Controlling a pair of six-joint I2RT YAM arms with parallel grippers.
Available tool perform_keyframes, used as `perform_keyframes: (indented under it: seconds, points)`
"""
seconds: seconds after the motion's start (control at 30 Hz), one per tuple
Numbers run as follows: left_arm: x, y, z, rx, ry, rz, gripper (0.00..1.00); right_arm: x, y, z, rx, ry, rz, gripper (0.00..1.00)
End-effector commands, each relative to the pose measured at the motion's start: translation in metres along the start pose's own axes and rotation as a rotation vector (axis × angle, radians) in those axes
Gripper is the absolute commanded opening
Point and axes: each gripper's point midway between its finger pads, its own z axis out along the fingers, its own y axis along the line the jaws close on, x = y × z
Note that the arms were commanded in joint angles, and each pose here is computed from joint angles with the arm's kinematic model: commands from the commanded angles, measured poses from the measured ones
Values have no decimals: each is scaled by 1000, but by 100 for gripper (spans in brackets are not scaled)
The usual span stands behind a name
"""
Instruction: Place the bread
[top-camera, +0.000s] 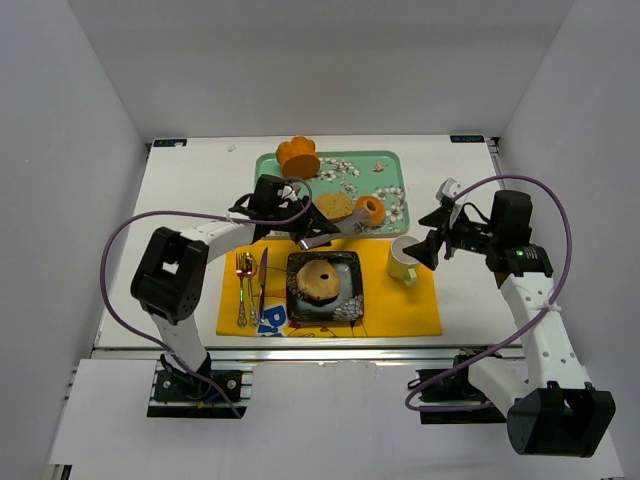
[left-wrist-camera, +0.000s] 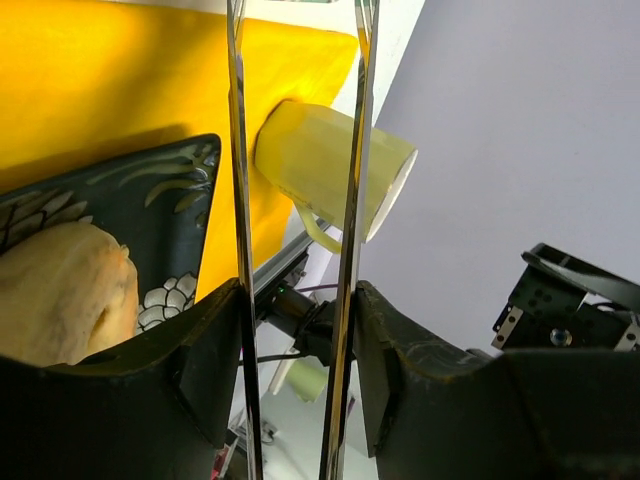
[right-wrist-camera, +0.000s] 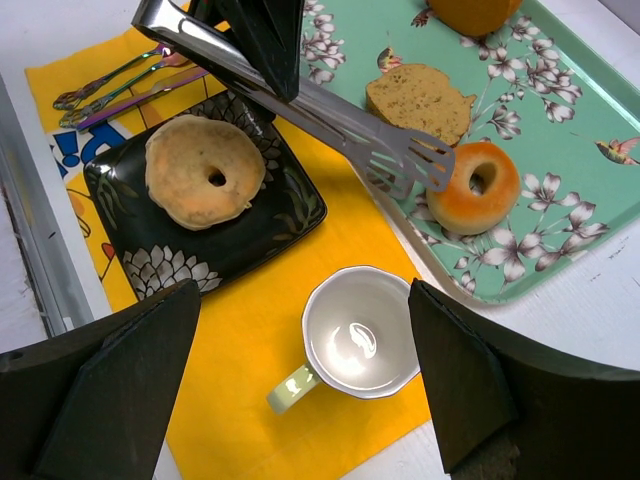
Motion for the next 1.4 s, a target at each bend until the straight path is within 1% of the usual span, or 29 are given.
perform_keyframes:
  seconds: [0.0,0.27,0.37,0.43,0.47,0.57,0.6,0.63,0.7,0.73,0.83,0.9,0.97,1.0,1.1,1.23,1.3,1.33,1.37]
  points:
    - [1,-29,-4,66,15,43,56,2,-1,0,0,-1,-10,89]
    - [-7,-26,9,64,29,26,56,3,-1,1,2,1,-4,89]
    - [-11,-23,15,55,37,16,56,5,-8,-4,32,3,5,89]
    - [-12,-19,18,47,44,7,54,5,-9,-4,34,3,3,89]
    - [-11,-18,19,45,51,4,49,4,-9,-4,35,2,2,89]
    - [-11,-19,18,51,53,6,40,4,-9,-5,38,3,3,89]
    - [-11,-20,18,54,51,9,34,3,-9,-5,37,0,0,89]
    - [-10,-23,16,62,49,15,31,4,-9,-5,36,2,3,89]
    - [-10,-31,14,86,48,31,27,3,-9,-5,36,-1,2,89]
    - [-10,-37,12,101,46,45,23,2,-9,-5,35,-3,1,89]
    - [-7,-63,1,164,40,112,19,0,-9,-6,36,-5,-5,89]
    - [-1,-82,-14,197,29,171,16,-2,-9,-6,36,-8,-13,89]
    - [9,-80,-24,172,39,186,14,-4,-9,-7,36,-11,-17,89]
    - [18,-90,-38,188,31,213,14,-5,-8,-8,36,-13,-21,89]
    - [42,-89,-66,165,28,238,14,-5,-7,-8,30,-13,-19,89]
    - [76,-58,-95,63,39,225,14,-6,-7,-8,24,-14,-21,89]
    - [93,-24,-101,-11,66,166,14,-7,-6,-7,15,-14,-17,89]
    - [104,-24,-112,3,57,179,14,-7,-5,-7,12,-15,-16,89]
    - [111,-15,-115,-12,61,156,14,-7,-4,-7,7,-15,-13,89]
